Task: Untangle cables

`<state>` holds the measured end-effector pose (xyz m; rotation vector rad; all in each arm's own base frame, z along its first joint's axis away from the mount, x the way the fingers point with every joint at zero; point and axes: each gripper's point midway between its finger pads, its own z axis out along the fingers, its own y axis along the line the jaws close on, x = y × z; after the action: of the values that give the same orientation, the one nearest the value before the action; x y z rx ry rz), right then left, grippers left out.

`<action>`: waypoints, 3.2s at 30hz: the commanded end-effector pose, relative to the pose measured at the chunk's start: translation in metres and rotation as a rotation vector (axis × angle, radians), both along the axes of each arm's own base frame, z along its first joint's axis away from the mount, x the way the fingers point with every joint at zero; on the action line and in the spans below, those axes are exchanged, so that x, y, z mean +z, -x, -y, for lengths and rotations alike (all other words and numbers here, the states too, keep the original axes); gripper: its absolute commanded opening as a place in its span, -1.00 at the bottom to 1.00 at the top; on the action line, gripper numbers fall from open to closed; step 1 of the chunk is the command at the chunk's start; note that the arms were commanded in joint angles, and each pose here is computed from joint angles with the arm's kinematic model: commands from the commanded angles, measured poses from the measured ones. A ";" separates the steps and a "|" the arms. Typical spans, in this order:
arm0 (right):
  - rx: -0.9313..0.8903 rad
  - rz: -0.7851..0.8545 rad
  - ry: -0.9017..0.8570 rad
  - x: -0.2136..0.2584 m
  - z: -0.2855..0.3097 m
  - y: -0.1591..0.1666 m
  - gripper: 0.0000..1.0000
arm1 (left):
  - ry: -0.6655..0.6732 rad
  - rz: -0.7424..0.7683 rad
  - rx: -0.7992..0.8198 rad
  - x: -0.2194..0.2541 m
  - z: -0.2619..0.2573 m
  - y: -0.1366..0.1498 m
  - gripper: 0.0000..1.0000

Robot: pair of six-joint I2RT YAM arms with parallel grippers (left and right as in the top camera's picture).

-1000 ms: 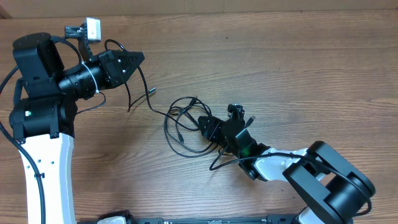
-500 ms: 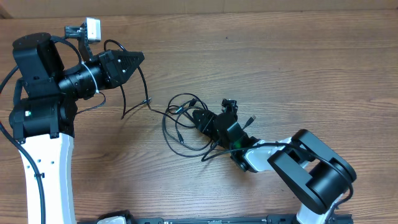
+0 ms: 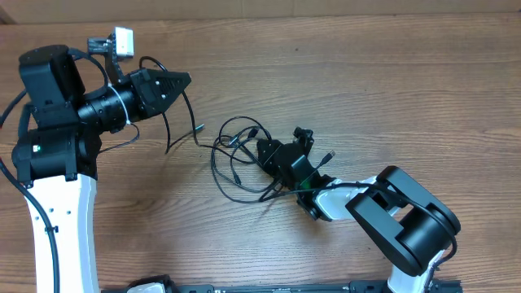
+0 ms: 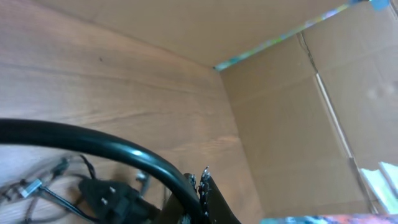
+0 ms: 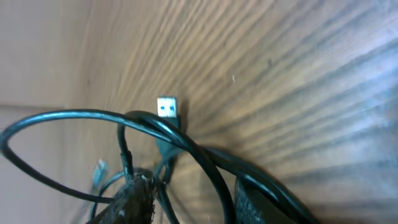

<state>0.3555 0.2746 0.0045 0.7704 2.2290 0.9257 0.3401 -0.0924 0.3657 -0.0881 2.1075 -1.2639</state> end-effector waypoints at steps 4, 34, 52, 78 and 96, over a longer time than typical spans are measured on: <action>-0.057 -0.149 0.097 -0.060 0.024 0.019 -0.49 | 0.151 -0.061 -0.104 0.022 0.017 0.021 -0.91; -0.078 -0.275 0.076 0.082 0.073 0.090 -0.92 | 0.023 -0.093 0.108 -0.002 -0.008 -0.004 -0.91; -0.434 -0.212 0.197 0.079 0.135 0.078 -0.83 | -0.247 0.180 -0.076 -0.015 -0.008 0.009 -0.92; 0.045 -0.210 0.589 0.061 0.136 0.097 1.00 | -0.138 0.848 0.061 0.168 -0.040 -0.009 -0.87; 0.137 -0.220 0.483 0.061 0.111 0.101 1.00 | -0.011 0.535 0.211 0.188 -0.166 -0.052 -0.92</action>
<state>0.2566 0.1556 0.0640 0.5415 2.5560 0.2836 0.4010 0.0941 0.5471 -0.0480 1.5431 -0.8346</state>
